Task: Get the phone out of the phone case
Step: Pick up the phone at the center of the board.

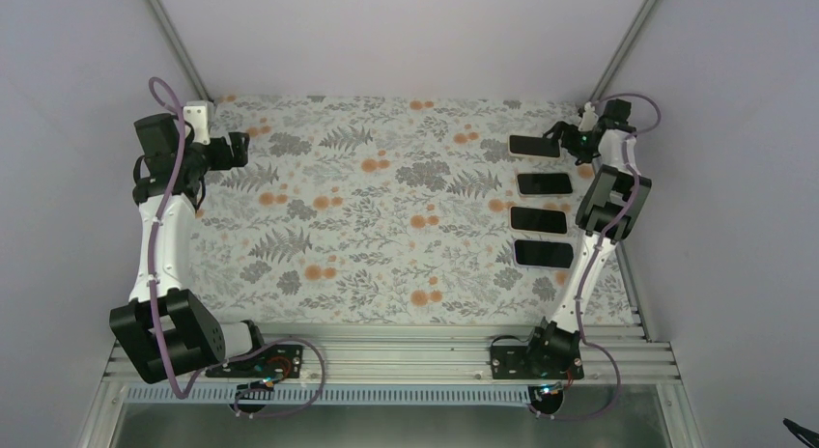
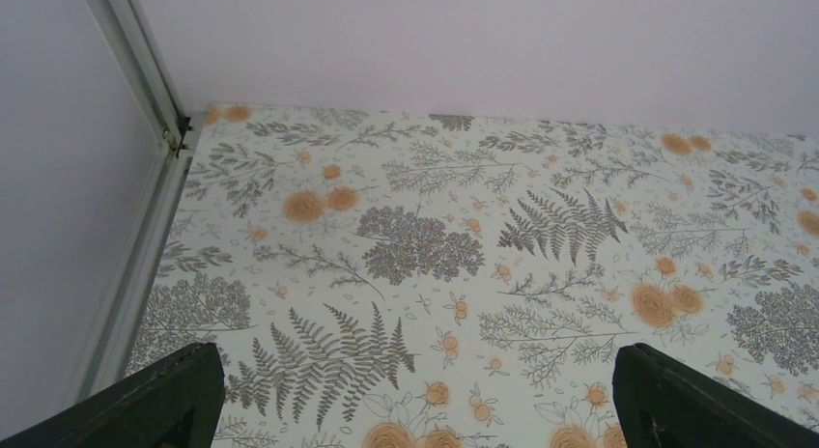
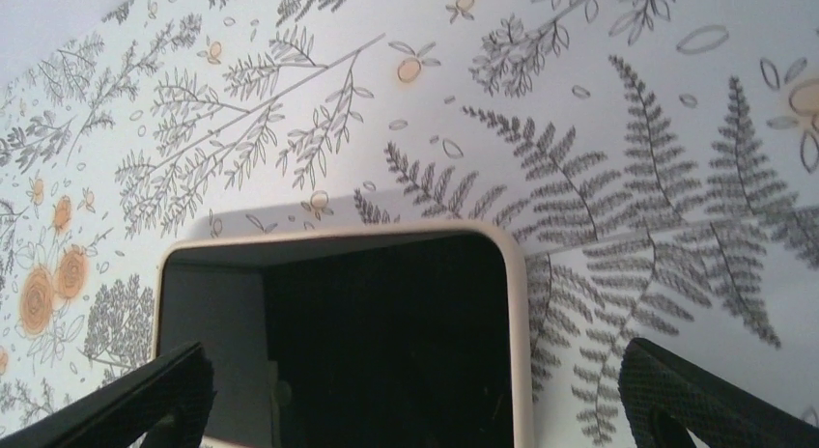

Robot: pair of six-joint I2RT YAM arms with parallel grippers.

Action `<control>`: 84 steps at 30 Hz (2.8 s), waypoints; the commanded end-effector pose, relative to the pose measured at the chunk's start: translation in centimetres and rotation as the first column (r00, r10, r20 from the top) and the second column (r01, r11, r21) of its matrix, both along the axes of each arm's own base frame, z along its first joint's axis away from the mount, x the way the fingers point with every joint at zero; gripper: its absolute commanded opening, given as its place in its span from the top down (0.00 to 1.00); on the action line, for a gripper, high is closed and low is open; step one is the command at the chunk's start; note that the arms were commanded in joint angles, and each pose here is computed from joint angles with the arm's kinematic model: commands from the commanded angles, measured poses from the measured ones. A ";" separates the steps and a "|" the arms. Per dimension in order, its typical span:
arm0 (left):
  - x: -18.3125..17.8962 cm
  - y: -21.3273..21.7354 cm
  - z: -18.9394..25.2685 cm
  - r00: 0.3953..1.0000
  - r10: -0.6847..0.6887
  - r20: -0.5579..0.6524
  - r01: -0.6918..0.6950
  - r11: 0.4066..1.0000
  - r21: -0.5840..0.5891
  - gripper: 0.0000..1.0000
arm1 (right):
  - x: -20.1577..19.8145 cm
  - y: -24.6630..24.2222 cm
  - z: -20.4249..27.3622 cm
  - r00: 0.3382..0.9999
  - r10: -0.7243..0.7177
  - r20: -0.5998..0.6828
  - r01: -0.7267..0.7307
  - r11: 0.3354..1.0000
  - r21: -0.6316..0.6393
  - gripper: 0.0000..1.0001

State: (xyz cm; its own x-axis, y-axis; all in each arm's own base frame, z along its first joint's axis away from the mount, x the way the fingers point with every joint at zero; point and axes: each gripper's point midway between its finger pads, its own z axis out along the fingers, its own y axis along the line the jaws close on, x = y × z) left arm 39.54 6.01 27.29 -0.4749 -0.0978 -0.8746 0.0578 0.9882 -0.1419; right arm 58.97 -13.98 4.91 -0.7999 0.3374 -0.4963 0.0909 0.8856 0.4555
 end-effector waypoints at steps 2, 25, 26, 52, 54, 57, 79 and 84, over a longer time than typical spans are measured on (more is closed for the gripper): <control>0.1 -0.1 1.4 0.999 -0.003 0.039 0.003 1.000 0.013 0.00 | 1.8 1.6 -0.2 0.999 0.029 0.035 -0.029 0.999 0.014 0.01; 0.4 -0.1 1.0 1.000 -0.009 0.025 0.009 1.000 0.005 0.00 | 1.8 11.2 -2.3 0.959 0.283 0.023 -0.283 0.959 -0.005 0.00; 0.4 -0.2 1.0 1.000 -0.013 0.023 0.012 1.000 0.004 0.00 | 1.9 11.7 -2.4 0.955 0.297 0.021 -0.296 0.955 -0.018 0.00; -0.1 -0.3 0.9 0.999 -0.017 0.026 0.017 1.000 0.011 0.00 | -8.1 27.2 -3.8 0.773 0.632 -0.055 -0.623 0.773 0.121 0.19; -0.2 -0.4 0.9 0.999 -0.018 0.030 0.018 1.000 0.013 0.00 | -9.0 28.8 -3.8 0.748 0.662 -0.050 -0.654 0.748 0.116 0.19; -0.3 -0.3 0.7 1.000 -0.016 0.025 0.016 1.000 0.015 0.00 | -10.4 31.2 -4.0 0.705 0.707 -0.057 -0.700 0.706 0.109 0.19; 0.2 1.0 2.6 0.999 0.034 0.043 -0.036 0.997 0.067 0.00 | -20.5 39.0 0.1 0.528 0.849 -0.036 -0.849 0.529 0.018 0.08; -0.3 1.7 3.2 0.995 0.076 0.066 -0.083 0.992 0.098 0.00 | -20.6 36.2 2.3 0.625 0.779 -0.050 -0.776 0.612 -0.153 0.01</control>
